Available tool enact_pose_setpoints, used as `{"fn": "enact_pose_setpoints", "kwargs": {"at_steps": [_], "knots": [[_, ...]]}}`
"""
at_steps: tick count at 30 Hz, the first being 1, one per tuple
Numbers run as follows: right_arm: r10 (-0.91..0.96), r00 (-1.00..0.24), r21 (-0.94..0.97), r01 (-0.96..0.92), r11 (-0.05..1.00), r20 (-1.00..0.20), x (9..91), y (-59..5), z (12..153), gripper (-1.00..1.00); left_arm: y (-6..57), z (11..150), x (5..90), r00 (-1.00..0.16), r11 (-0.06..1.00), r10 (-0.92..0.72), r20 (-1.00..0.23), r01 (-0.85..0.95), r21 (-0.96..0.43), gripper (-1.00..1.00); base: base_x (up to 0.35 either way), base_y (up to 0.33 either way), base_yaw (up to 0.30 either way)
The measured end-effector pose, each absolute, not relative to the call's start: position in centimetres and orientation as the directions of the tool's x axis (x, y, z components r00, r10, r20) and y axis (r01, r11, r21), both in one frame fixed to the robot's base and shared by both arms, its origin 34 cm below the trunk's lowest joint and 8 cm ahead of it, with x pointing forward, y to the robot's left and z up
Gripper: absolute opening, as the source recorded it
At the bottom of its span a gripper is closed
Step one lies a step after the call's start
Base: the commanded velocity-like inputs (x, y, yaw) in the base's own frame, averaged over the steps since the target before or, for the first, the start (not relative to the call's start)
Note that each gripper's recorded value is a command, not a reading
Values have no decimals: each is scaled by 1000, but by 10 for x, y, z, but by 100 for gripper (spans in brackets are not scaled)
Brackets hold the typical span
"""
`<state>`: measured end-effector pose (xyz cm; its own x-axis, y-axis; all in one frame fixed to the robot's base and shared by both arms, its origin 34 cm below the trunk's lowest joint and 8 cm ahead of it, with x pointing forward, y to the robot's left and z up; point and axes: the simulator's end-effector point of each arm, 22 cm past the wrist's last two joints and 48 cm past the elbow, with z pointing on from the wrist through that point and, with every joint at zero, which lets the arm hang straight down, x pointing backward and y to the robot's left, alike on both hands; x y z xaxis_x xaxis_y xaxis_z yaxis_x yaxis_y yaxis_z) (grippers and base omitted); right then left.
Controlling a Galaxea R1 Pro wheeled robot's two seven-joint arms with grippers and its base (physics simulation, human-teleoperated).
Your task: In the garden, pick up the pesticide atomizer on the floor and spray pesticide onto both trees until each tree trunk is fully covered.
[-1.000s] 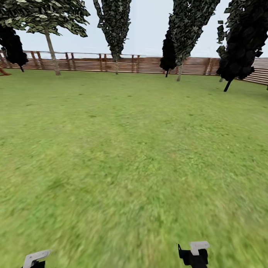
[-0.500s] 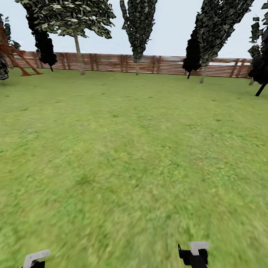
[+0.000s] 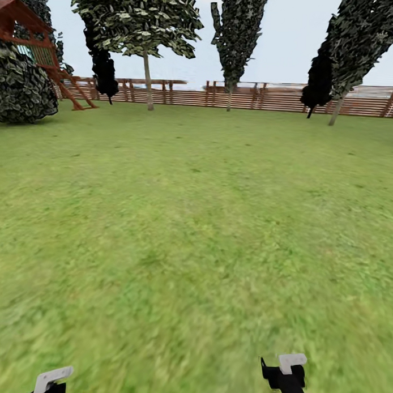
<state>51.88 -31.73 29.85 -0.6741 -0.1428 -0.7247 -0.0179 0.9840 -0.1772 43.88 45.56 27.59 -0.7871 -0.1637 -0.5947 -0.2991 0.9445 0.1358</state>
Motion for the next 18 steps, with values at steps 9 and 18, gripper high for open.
{"fn": "enact_pose_setpoints", "kwargs": {"at_steps": [9,18], "knots": [[-143,-675,-177,-18,984,-724,519,-317,298,100,456,276,439,-788,944,-165,-594,-300,136,-100,242,17,282],[-143,-675,-176,-20,984,-724,518,-316,298,100,456,276,438,-787,944,-166,-594,-301,135,-100,309,167,282]]}}
